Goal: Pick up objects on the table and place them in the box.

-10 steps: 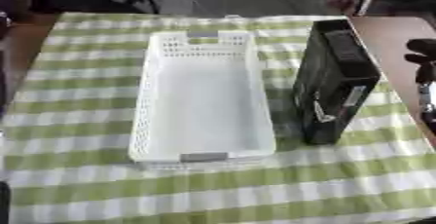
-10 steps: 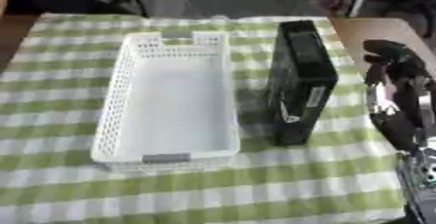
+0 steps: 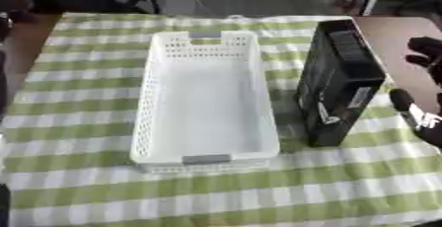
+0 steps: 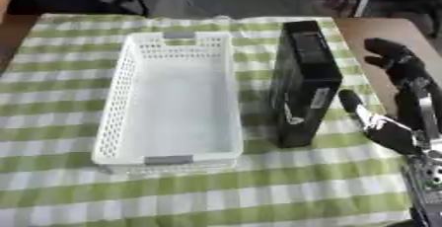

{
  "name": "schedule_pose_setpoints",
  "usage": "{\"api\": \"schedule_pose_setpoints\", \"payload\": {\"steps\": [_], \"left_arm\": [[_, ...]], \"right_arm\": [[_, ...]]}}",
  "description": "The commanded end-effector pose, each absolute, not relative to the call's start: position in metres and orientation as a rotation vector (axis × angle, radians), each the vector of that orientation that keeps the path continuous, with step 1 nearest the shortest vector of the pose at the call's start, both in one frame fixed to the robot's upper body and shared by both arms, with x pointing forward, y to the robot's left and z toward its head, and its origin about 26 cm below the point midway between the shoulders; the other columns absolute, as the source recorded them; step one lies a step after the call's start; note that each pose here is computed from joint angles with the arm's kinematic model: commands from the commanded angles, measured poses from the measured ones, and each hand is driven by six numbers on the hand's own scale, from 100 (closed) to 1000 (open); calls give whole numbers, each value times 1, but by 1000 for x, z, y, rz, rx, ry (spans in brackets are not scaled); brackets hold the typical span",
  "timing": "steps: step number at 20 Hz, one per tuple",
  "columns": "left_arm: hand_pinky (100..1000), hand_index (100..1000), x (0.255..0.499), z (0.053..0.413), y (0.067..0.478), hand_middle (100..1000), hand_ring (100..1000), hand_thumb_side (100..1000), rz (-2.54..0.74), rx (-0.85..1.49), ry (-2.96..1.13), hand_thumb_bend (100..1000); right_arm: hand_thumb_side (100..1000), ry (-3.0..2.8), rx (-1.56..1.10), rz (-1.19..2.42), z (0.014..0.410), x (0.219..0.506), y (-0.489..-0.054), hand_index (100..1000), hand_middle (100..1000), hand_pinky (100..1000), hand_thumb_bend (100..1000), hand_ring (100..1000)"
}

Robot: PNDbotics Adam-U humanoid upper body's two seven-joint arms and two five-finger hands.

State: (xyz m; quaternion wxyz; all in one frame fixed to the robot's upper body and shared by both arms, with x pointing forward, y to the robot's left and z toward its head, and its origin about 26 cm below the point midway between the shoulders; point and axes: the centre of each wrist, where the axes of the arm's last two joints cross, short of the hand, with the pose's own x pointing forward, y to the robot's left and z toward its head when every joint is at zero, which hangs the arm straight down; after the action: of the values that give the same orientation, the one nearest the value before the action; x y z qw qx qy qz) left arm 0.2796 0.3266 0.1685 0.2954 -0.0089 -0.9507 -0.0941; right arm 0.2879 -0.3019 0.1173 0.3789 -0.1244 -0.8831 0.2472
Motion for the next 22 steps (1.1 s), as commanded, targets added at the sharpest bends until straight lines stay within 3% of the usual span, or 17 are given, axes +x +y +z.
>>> {"api": "schedule_pose_setpoints", "payload": {"steps": [1,18,22], "left_arm": [[646,803,278,179,327,766,659,756,-288,-22,-2559,591],[646,803,277,178,327,768,660,759,-292,-23,-2552,593],[646,803,277,178,327,769,661,760,-293,-23,-2549,594]], "right_arm": [[344,-2270,-332,678,126,287,-305,898,820,836,521,881],[359,-2271,-336,684,127,286,-305,902,824,837,495,883],[415,-2271,-354,693,131,287,-305,897,823,850,527,883]]}}
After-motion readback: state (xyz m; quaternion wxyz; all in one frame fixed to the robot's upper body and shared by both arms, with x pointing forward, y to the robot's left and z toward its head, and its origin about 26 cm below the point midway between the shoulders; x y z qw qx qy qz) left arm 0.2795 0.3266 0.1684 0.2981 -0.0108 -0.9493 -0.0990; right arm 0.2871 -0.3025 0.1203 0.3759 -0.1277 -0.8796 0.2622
